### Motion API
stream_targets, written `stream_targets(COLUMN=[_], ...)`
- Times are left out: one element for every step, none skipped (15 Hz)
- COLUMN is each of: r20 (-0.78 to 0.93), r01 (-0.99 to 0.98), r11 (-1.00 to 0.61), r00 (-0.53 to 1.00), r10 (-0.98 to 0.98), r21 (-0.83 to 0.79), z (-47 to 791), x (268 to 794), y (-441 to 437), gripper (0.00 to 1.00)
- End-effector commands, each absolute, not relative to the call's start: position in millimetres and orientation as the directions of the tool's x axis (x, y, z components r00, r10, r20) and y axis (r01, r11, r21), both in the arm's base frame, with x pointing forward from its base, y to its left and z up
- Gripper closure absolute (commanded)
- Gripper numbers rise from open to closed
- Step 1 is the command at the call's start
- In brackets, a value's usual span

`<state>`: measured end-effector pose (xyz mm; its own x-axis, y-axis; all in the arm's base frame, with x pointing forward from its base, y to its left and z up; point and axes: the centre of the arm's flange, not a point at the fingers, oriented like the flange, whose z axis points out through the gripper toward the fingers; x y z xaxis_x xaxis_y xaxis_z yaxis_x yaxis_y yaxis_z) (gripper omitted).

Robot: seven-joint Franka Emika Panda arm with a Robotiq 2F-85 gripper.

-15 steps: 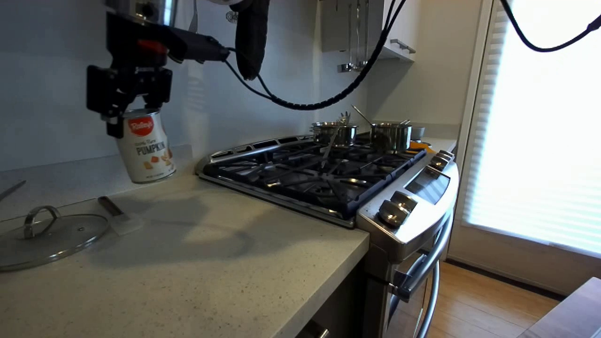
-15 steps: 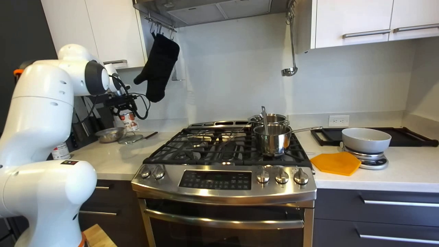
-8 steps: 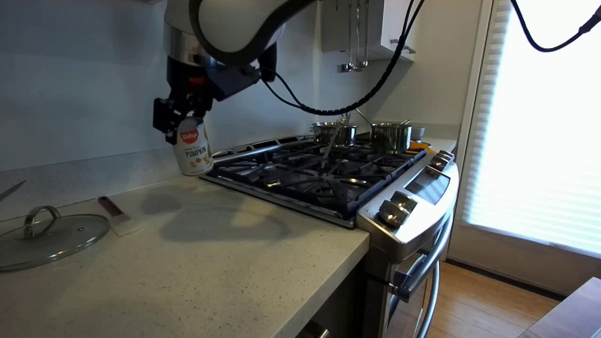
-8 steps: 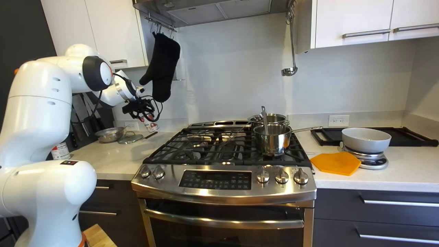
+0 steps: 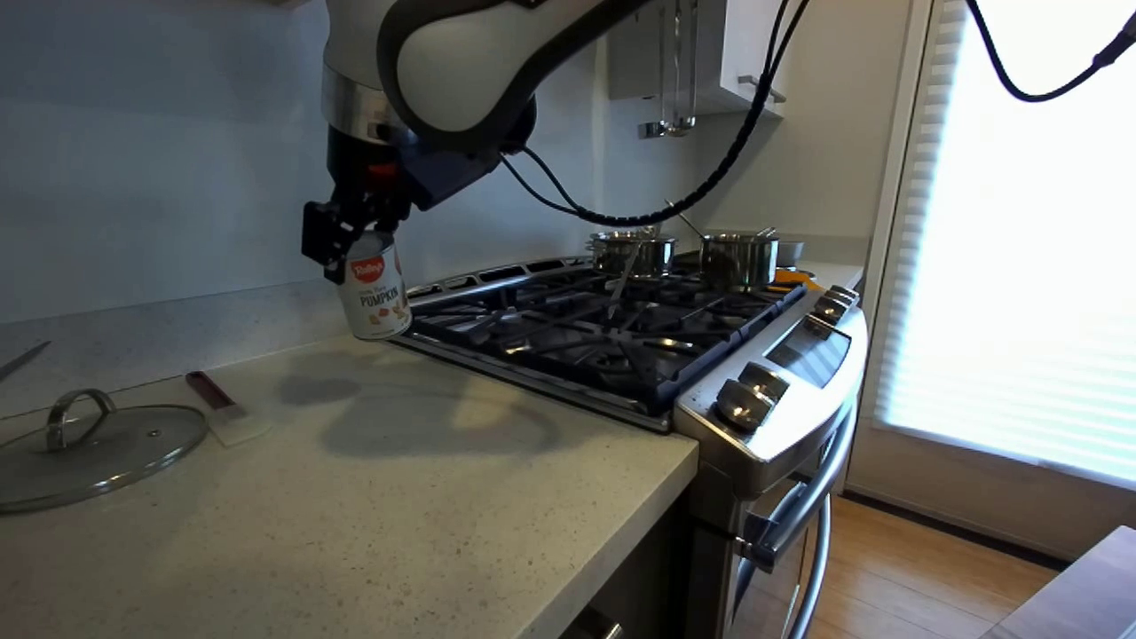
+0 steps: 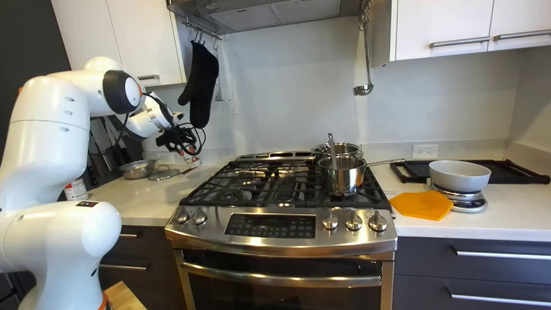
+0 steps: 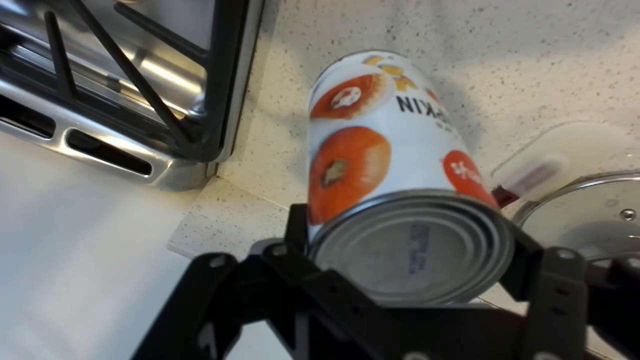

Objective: Move the canned pumpkin to the back right side of the counter

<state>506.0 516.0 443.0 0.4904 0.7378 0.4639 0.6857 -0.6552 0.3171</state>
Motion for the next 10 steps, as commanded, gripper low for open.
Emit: stream_targets(r20=[0.464,0.476,0.489,0.500,0.513,0.528,0.551,0.571,0.596,0.616], r01=[0.686,0.672,0.652,0.638,0.615,0.602,0.596,0.577,0.568,0.559], r11=[-0.655,-0.674,-0.694,-0.710,-0.732,-0.744,-0.754,-0.768,-0.779,-0.791], r00=[0.491,0.505,0.518,0.529,0.545,0.548,0.544,0.543,0.537,0.538], r10=[0.738,0.720,0.702,0.686,0.663,0.649,0.633,0.616,0.596,0.575], r21=[0.317,0.305,0.305,0.298,0.293,0.291,0.276,0.278,0.266,0.250], z=[443.1,438.3,433.2,429.1,423.3,417.4,412.9,407.0,401.9,397.8], x=[506.0,515.9,526.0,534.0,545.1,555.2,564.5,573.6,582.4,589.6], y=[516.0,517.7,518.6,519.3,520.1,520.2,521.4,521.9,522.6,522.6], gripper=[0.43,0.43,0.43,0.43,0.43,0.43,0.43,0.43,0.43,0.43])
